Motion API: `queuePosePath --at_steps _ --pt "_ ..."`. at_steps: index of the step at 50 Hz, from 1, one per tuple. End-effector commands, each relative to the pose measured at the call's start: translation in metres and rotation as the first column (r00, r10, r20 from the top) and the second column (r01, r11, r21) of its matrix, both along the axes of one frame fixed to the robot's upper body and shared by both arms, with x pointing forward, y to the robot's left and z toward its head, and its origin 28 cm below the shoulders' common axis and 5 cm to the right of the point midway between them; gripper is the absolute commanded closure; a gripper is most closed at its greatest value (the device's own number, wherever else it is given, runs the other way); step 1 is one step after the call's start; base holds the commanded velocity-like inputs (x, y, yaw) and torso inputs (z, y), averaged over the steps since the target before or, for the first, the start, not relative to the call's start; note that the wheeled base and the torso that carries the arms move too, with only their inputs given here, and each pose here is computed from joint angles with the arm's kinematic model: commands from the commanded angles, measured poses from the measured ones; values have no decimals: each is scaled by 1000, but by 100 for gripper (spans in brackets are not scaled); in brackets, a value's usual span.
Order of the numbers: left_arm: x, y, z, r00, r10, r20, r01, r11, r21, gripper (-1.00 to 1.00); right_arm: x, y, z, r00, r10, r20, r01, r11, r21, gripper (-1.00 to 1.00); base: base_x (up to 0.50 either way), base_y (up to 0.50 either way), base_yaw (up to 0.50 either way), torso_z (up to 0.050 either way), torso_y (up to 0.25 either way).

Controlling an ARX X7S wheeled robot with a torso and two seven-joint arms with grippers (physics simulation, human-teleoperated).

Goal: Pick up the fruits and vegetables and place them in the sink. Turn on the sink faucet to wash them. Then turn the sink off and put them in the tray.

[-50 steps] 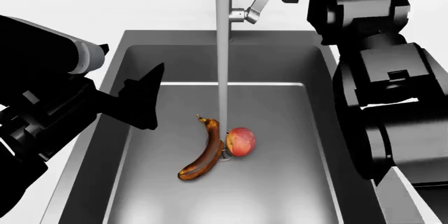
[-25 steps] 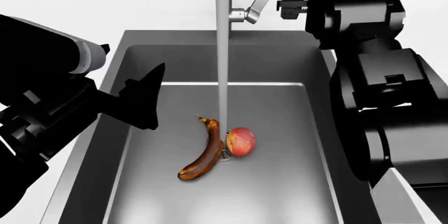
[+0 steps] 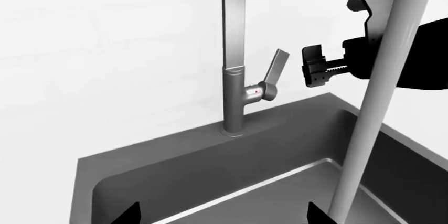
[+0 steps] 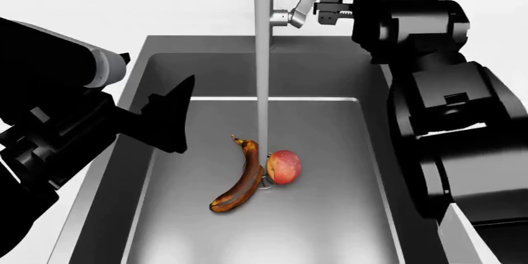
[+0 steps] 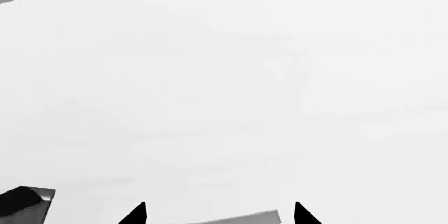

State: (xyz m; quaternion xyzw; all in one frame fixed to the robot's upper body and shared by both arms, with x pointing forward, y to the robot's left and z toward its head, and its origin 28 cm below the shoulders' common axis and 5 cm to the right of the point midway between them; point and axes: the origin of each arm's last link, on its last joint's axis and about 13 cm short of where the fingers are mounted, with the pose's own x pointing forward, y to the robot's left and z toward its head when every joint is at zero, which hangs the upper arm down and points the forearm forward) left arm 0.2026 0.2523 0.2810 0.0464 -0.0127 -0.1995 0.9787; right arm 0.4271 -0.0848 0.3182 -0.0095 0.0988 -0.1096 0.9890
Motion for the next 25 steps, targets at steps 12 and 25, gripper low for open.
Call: queuePosePath --at_steps 12,25 --pt "-2 0 2 1000 -2 2 2 1000 -5 -100 -1 13 3 989 148 2 -148 989 -14 -100 0 0 0 0 0" --pt "-2 0 2 1000 -3 1 3 1000 -3 -100 -2 21 11 966 256 44 -254 966 -51 -100 0 0 0 0 0"
